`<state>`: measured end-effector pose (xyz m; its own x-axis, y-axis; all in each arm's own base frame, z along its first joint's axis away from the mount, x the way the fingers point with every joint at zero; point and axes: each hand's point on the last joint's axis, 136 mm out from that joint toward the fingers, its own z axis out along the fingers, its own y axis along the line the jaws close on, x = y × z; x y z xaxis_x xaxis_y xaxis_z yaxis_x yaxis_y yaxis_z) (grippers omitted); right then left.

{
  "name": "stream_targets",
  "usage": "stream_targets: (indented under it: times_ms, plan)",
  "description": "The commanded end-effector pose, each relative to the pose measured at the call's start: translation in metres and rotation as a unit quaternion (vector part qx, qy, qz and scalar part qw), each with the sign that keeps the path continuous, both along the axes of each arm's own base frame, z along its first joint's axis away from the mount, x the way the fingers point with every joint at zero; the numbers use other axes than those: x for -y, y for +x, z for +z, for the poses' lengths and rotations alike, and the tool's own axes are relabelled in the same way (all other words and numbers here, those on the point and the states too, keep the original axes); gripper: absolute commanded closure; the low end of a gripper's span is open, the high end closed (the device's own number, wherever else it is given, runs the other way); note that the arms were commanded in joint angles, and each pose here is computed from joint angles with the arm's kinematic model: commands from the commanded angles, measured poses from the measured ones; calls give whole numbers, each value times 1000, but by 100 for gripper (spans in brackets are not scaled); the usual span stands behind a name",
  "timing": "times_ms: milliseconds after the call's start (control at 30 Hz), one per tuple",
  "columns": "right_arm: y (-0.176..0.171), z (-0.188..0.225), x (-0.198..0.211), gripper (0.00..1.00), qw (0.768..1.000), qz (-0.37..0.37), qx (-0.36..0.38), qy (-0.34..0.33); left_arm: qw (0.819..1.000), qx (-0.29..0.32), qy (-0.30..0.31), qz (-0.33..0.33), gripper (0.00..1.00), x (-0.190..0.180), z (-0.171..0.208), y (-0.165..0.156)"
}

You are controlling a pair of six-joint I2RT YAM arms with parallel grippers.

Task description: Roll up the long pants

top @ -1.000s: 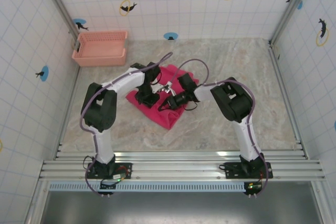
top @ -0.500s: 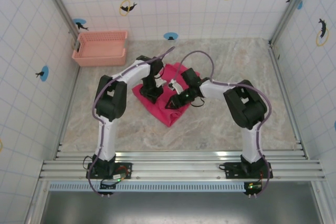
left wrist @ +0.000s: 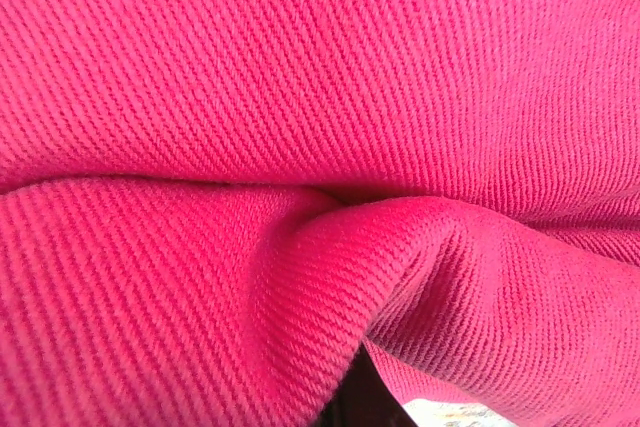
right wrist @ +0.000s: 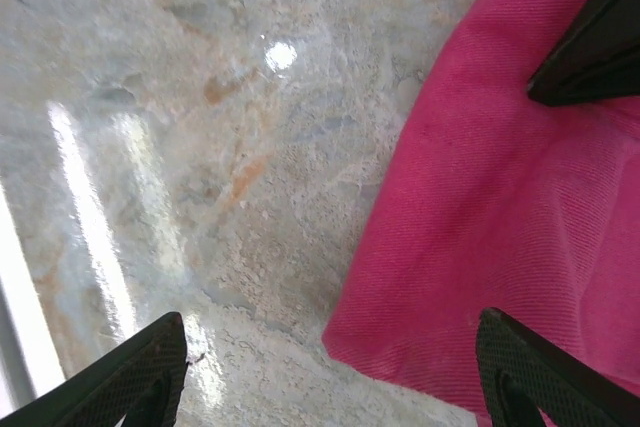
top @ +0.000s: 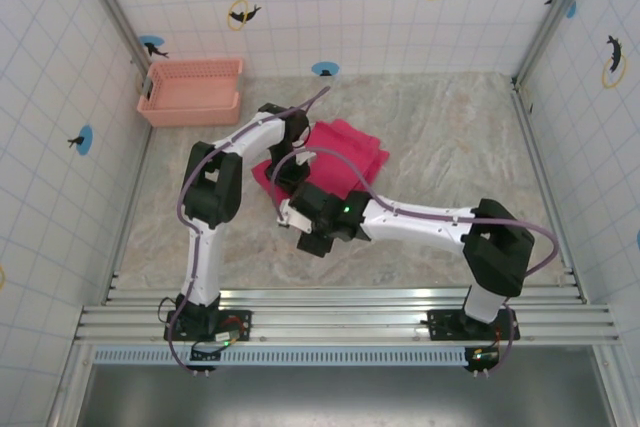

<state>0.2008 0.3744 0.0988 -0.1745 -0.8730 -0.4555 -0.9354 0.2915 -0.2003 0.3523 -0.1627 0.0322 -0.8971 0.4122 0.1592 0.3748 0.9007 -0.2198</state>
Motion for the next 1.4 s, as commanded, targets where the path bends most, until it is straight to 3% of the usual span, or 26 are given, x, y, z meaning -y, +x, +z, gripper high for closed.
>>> stream_targets:
  times_ms: [0,233,467,567,667,767,900,1000,1200,1367]
  plan:
    - [19,-11,7,22,994,-29,88,-63,1000,19,18,-8,100,-7,-45,21]
    - [21,-37,-16,19,976,-24,177,-125,1000,14,11,-21,100,-6,-44,19]
    - [48,-55,-5,19,947,-96,249,-182,1000,10,4,-25,100,-6,-43,16]
    - [60,-62,2,16,939,-115,256,-196,1000,9,4,-28,100,-6,-43,14]
    - [71,-78,13,17,946,-135,217,-197,1000,8,3,-30,100,-6,-42,13]
    - [80,-91,25,25,951,-147,183,-202,999,9,3,-33,100,-6,-41,13]
    - [81,-105,37,54,963,-148,121,-187,999,7,2,-33,100,-7,-39,11]
    - [75,-112,39,66,973,-131,80,-171,999,9,-9,-32,100,-4,-34,11]
    - [62,-112,33,79,986,-59,39,-151,999,25,-37,-31,100,1,-14,14]
    - [46,-96,20,87,995,-4,-44,-84,998,32,-50,-26,100,-4,0,16]
